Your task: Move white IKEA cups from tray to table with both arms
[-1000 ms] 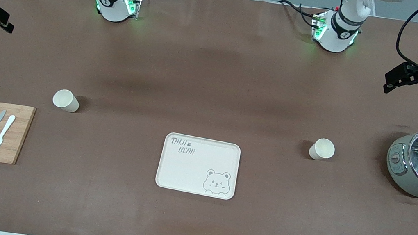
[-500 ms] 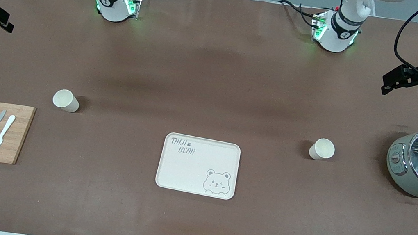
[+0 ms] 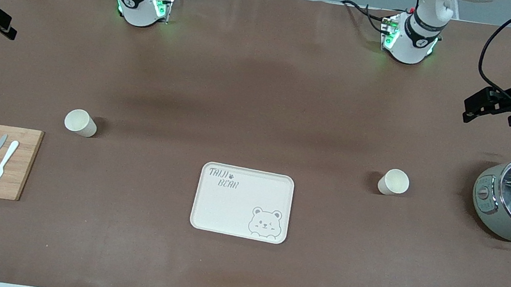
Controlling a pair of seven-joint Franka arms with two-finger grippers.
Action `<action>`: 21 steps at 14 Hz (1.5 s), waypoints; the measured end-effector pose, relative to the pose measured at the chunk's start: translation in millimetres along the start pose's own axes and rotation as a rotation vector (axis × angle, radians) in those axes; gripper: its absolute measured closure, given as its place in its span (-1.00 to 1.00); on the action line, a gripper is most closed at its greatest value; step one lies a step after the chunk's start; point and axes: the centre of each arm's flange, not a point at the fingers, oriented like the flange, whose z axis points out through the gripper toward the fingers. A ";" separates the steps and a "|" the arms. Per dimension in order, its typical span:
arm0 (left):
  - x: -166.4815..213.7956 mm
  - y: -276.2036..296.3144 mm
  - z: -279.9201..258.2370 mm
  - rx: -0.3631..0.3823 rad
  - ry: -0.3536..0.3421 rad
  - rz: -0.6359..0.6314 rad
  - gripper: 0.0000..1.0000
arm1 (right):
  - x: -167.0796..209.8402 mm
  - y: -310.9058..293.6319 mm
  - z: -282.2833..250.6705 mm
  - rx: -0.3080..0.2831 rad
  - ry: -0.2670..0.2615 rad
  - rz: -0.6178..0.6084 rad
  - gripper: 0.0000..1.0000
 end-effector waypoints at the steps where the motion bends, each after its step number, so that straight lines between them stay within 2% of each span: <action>1: 0.0 -0.1 -0.9 0.000 0.002 0.000 -1.00 | 0.0 0.0 0.0 0.000 0.000 0.000 -1.00; 12: 0.2 -5.5 -1.2 0.001 -0.004 -0.010 -1.00 | -0.1 6.7 0.1 0.001 -0.001 0.011 -1.00; 16: 1.6 -7.0 -9.0 0.033 0.018 -0.007 -1.00 | -0.1 6.8 0.3 0.001 -0.002 0.011 -1.00; 21: 3.8 -5.9 -3.7 0.038 0.004 -0.008 -1.00 | -0.2 6.9 0.4 0.001 -0.002 0.011 -1.00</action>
